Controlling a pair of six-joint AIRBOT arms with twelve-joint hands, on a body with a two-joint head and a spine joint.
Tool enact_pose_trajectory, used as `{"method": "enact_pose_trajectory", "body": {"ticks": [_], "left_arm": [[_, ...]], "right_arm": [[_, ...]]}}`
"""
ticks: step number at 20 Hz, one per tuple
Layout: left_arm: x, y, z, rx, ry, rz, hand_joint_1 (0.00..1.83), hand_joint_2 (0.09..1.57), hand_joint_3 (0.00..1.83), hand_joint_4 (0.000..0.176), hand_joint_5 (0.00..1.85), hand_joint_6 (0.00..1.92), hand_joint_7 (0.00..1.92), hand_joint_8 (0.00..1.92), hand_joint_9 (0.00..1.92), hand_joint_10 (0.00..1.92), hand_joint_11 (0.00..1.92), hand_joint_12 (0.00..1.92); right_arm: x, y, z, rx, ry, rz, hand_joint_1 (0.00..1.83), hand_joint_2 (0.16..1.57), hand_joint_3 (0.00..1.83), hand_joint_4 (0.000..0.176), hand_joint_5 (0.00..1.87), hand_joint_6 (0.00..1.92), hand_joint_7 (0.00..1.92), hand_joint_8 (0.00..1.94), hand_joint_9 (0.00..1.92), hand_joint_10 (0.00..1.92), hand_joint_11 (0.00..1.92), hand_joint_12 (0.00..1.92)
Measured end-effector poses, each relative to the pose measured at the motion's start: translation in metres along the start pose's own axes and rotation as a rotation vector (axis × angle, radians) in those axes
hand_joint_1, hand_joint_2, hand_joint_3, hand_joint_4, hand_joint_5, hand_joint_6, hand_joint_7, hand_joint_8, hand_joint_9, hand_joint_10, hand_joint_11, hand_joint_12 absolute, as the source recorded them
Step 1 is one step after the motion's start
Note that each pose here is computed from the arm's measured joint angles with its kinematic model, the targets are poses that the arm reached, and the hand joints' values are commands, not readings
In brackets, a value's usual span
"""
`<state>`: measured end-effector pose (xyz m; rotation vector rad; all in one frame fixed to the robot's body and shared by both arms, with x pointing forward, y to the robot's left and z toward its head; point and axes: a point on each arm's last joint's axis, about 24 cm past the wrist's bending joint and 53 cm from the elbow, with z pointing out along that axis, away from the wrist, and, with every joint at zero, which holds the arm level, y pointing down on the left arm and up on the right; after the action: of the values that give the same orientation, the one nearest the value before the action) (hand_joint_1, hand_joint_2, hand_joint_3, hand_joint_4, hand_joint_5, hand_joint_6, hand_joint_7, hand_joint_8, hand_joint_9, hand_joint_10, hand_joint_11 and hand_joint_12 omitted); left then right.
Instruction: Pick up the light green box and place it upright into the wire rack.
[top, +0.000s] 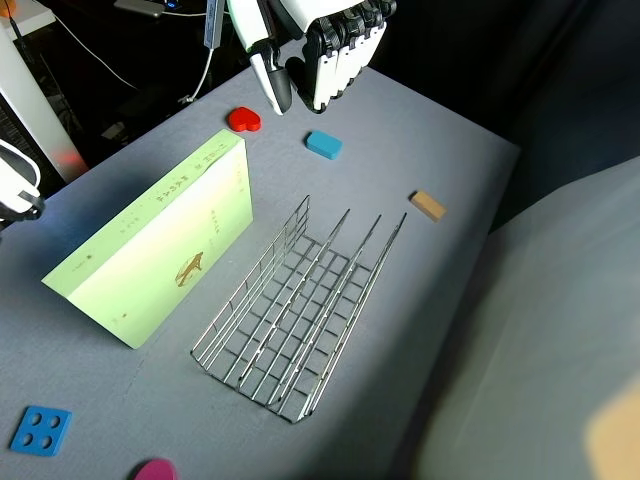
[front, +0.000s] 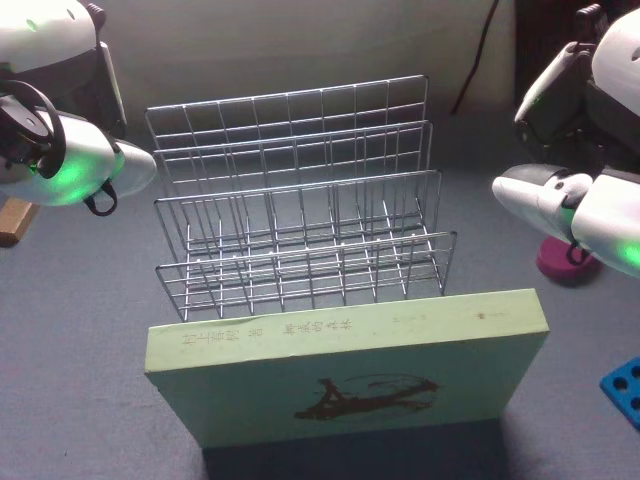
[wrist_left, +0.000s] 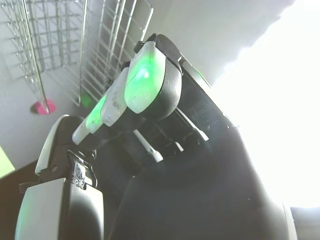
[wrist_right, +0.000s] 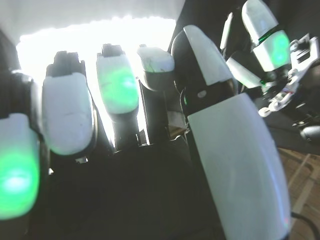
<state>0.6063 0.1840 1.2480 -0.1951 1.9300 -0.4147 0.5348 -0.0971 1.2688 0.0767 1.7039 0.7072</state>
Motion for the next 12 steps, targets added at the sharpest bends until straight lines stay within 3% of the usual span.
{"method": "enact_pose_trajectory", "body": {"ticks": [3, 4, 10, 12], "left_arm": [[-0.0007, 0.0002, -0.0006, -0.003, -0.001, 0.003, 0.18, 1.05, 0.13, 0.05, 0.26, 0.08, 0.18, 0.03, 0.13, 0.02, 0.0, 0.62], [-0.0005, 0.0009, -0.0009, -0.006, -0.001, 0.013, 0.17, 1.16, 0.02, 0.052, 0.26, 0.0, 0.18, 0.0, 0.13, 0.0, 0.0, 0.62], [0.0016, 0.0033, -0.0016, -0.02, 0.005, 0.014, 0.18, 1.13, 0.0, 0.046, 0.28, 0.0, 0.21, 0.01, 0.16, 0.01, 0.0, 0.62], [0.0035, 0.0037, -0.0022, -0.024, 0.011, 0.012, 0.16, 1.12, 0.0, 0.046, 0.28, 0.0, 0.21, 0.0, 0.15, 0.0, 0.0, 0.59]], "right_arm": [[0.0026, 0.0039, -0.0014, -0.01, 0.007, -0.002, 0.08, 0.89, 0.18, 0.032, 0.18, 0.07, 0.22, 0.05, 0.17, 0.09, 0.0, 0.75], [0.0022, 0.0023, -0.0014, -0.003, 0.005, -0.004, 0.09, 0.97, 0.02, 0.03, 0.21, 0.0, 0.25, 0.0, 0.22, 0.01, 0.0, 0.74], [0.0026, 0.0037, -0.0015, -0.007, 0.006, -0.005, 0.12, 0.97, 0.01, 0.027, 0.2, 0.0, 0.25, 0.0, 0.22, 0.0, 0.0, 0.77], [0.0077, 0.0087, -0.0042, -0.005, 0.013, -0.046, 0.18, 0.96, 0.0, 0.023, 0.21, 0.0, 0.25, 0.0, 0.22, 0.0, 0.0, 0.77]]}}
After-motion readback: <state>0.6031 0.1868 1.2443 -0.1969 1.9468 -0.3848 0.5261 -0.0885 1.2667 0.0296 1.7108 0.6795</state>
